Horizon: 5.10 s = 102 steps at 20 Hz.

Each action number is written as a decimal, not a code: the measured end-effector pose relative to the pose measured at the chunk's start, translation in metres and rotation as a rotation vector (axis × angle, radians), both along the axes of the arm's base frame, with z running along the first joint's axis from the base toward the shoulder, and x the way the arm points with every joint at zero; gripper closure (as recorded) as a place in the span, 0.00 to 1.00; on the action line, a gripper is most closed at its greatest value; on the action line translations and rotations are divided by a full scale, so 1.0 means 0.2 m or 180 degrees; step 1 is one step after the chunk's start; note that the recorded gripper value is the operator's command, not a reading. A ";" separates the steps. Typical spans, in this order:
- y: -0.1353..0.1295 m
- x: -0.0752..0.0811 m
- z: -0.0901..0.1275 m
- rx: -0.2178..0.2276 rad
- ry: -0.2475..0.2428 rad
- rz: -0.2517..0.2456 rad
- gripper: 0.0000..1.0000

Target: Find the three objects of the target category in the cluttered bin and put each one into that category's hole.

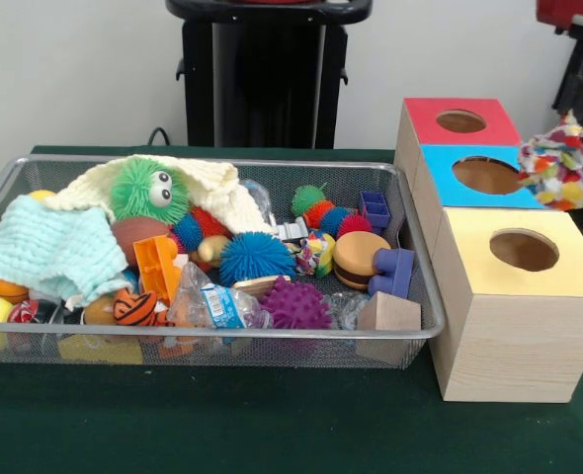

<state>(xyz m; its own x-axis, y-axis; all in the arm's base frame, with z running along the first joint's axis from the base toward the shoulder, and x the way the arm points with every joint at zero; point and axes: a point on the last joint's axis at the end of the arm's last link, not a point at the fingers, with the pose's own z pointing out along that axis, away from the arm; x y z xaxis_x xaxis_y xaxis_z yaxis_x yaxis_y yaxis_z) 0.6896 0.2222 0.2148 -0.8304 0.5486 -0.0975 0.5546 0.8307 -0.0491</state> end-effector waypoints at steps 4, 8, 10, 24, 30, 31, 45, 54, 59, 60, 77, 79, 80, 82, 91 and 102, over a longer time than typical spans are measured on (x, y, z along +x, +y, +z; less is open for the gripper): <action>-0.09 0.05 -0.01 -0.0022 -0.0141 -0.0055 1.00; -0.12 0.10 -0.01 -0.0045 -0.0309 -0.0059 1.00; -0.13 0.11 -0.01 -0.0056 -0.0386 -0.0053 1.00; -0.13 0.14 -0.04 -0.0099 -0.0504 -0.0020 1.00; -0.14 0.13 -0.10 -0.0124 -0.0504 -0.0013 1.00; -0.15 0.12 -0.11 -0.0129 -0.0512 -0.0014 1.00; -0.21 0.00 -0.31 -0.0193 -0.0428 -0.0049 1.00; -0.12 -0.06 -0.36 -0.0190 -0.0353 0.0009 1.00; -0.04 -0.09 -0.35 -0.0169 -0.0342 0.0054 1.00; -0.01 -0.10 -0.35 -0.0168 -0.0323 0.0069 1.00; 0.06 -0.16 -0.33 -0.0127 -0.0100 0.0021 1.00; 0.06 -0.16 -0.33 -0.0126 -0.0100 0.0019 1.00; 0.06 -0.16 -0.33 -0.0125 -0.0100 0.0018 1.00; 0.06 -0.16 -0.33 -0.0124 -0.0100 0.0016 1.00; -0.01 -0.14 -0.34 -0.0128 -0.0091 -0.0047 1.00; -0.08 -0.11 -0.41 -0.0166 -0.0165 -0.0089 1.00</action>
